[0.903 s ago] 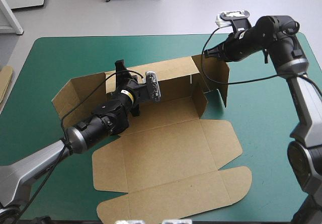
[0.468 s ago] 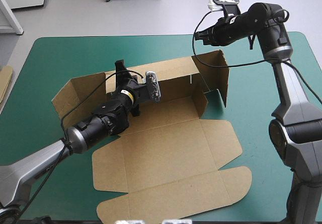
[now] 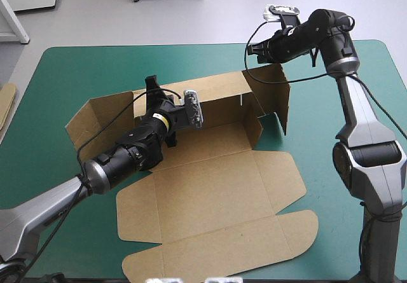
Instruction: Fold the box
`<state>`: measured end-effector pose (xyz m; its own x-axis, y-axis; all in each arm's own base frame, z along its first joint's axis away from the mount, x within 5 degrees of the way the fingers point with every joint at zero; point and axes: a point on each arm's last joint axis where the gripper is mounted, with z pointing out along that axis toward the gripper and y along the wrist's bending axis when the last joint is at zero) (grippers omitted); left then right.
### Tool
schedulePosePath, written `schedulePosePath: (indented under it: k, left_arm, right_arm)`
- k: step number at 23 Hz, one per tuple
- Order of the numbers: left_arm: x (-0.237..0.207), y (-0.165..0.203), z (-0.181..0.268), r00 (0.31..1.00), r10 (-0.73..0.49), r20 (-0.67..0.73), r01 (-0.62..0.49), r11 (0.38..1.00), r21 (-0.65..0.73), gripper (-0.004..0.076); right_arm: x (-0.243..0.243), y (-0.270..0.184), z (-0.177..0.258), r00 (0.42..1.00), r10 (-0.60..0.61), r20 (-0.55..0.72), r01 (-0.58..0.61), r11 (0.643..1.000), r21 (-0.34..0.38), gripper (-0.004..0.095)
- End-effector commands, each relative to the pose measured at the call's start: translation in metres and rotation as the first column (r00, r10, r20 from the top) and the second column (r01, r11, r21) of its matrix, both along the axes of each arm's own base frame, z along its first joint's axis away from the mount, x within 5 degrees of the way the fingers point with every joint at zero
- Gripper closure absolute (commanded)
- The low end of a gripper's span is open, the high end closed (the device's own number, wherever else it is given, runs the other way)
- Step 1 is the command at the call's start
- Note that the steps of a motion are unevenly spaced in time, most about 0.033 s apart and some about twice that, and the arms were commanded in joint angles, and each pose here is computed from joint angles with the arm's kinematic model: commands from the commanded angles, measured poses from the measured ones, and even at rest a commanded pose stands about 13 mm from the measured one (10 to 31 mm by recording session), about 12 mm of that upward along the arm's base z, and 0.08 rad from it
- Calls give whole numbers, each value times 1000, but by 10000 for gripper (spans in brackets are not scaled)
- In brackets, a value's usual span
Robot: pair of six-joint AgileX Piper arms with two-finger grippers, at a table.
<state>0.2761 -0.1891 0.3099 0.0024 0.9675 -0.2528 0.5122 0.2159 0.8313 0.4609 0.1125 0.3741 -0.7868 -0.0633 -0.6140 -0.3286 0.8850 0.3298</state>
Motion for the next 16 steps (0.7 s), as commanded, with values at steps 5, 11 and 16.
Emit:
schedulePosePath:
  k: [5,11,16]
  left_arm:
    - [-5,7,7,997,75,-32,-77,995,-62,733]
    - [-5,7,7,997,76,-32,-78,995,-64,733]
    - [-5,6,8,997,71,-31,-73,995,-67,733]
  right_arm:
    - [-19,-6,39,997,-14,81,11,999,32,925]
    - [-18,-6,23,1000,-16,15,15,1000,25,925]
    - [-43,-10,25,1000,9,-23,-9,1000,-9,925]
